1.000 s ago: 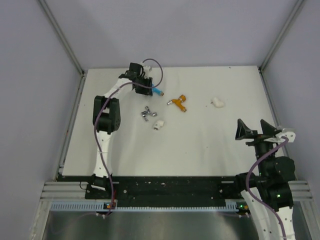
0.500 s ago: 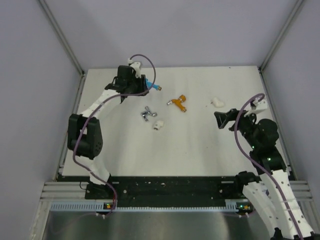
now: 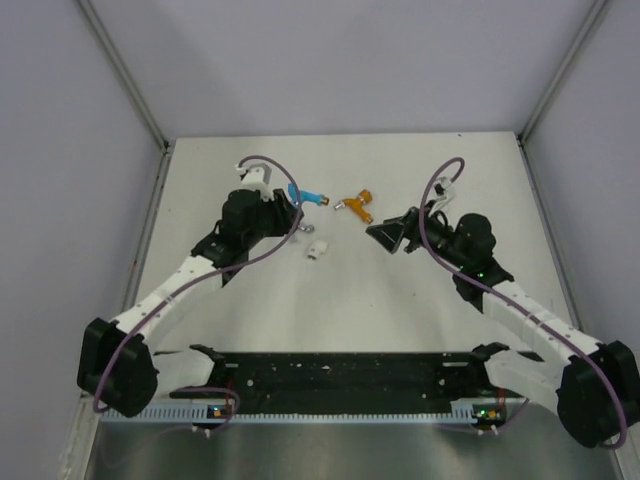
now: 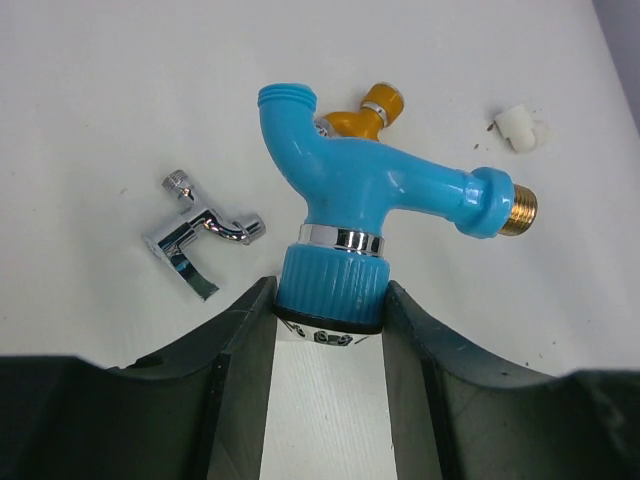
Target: Install the water faucets
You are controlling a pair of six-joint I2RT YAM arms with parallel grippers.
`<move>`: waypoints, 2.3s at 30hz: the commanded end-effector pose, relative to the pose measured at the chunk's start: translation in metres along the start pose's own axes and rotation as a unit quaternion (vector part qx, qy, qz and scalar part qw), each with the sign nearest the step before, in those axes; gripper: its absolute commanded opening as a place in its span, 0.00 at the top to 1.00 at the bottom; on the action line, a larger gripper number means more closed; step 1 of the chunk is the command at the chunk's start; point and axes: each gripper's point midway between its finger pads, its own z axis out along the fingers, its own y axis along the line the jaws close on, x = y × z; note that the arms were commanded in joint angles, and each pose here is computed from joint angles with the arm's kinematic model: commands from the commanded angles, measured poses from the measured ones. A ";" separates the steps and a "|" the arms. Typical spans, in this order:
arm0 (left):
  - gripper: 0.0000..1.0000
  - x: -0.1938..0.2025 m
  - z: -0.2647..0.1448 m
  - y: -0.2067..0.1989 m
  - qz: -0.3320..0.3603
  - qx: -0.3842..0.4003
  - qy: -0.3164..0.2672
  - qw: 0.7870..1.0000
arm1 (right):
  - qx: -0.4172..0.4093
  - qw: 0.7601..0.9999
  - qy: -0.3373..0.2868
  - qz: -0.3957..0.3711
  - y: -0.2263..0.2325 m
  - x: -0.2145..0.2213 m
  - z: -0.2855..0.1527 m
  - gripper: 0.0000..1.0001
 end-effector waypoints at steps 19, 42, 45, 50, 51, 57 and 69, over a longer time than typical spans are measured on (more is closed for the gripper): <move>1.00 -0.031 -0.076 -0.063 -0.015 0.059 -0.146 0.987 | -0.163 0.986 -0.042 -0.012 0.110 -0.021 0.099 0.22; 0.18 -0.027 -0.103 -0.083 0.057 0.106 -0.111 0.987 | -0.182 0.979 -0.067 -0.067 0.115 -0.022 0.079 1.00; 0.14 -0.025 -0.114 -0.097 0.045 0.167 -0.096 0.980 | -0.188 0.974 -0.082 -0.099 0.119 -0.027 0.066 1.00; 0.12 -0.036 -0.122 -0.100 -0.025 0.262 -0.094 0.960 | -0.232 0.959 -0.101 -0.126 0.132 -0.030 0.041 1.00; 0.12 -0.037 -0.124 -0.099 -0.044 0.284 -0.089 0.954 | -0.246 0.955 -0.103 -0.130 0.135 -0.028 0.035 1.00; 0.12 -0.046 -0.157 -0.132 -0.049 0.429 -0.076 0.899 | -0.305 0.934 -0.084 -0.166 0.153 -0.018 0.018 1.00; 0.22 -0.030 -0.169 -0.155 -0.017 0.499 -0.023 0.866 | -0.378 0.903 -0.081 -0.189 0.179 -0.018 0.002 1.00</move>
